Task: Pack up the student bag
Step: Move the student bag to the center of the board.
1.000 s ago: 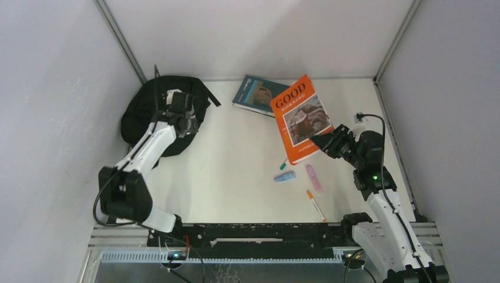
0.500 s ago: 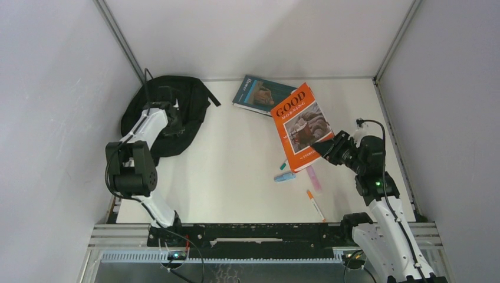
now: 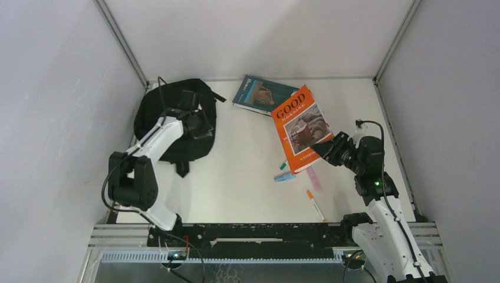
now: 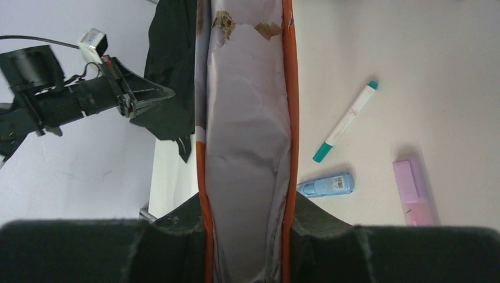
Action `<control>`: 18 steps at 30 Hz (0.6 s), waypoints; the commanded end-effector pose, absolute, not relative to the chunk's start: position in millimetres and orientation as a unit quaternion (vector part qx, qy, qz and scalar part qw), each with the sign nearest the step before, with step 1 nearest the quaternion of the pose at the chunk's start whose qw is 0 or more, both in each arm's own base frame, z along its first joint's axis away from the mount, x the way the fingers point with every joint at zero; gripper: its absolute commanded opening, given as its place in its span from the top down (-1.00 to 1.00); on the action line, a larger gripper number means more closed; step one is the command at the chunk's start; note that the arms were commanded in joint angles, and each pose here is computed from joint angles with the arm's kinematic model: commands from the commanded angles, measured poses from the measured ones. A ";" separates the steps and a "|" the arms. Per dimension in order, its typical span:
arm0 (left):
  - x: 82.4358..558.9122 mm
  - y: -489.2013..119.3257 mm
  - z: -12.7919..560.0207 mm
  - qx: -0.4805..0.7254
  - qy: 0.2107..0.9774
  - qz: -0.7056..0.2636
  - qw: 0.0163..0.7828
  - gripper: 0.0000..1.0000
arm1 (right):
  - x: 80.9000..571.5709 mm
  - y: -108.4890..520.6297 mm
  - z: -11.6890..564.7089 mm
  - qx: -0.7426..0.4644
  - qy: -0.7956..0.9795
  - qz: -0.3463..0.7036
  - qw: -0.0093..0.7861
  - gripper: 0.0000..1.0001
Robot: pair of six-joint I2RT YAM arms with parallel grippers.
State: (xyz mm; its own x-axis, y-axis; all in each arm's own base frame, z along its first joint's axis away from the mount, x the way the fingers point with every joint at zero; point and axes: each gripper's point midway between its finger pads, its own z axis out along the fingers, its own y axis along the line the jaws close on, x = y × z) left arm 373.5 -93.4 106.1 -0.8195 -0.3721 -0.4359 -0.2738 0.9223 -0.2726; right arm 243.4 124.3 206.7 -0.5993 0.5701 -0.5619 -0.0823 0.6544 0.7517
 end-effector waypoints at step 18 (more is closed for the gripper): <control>375.2 -57.4 181.7 -0.208 0.911 -0.061 0.352 -0.09 | 252.0 126.1 218.5 0.139 0.790 0.399 0.444 0.97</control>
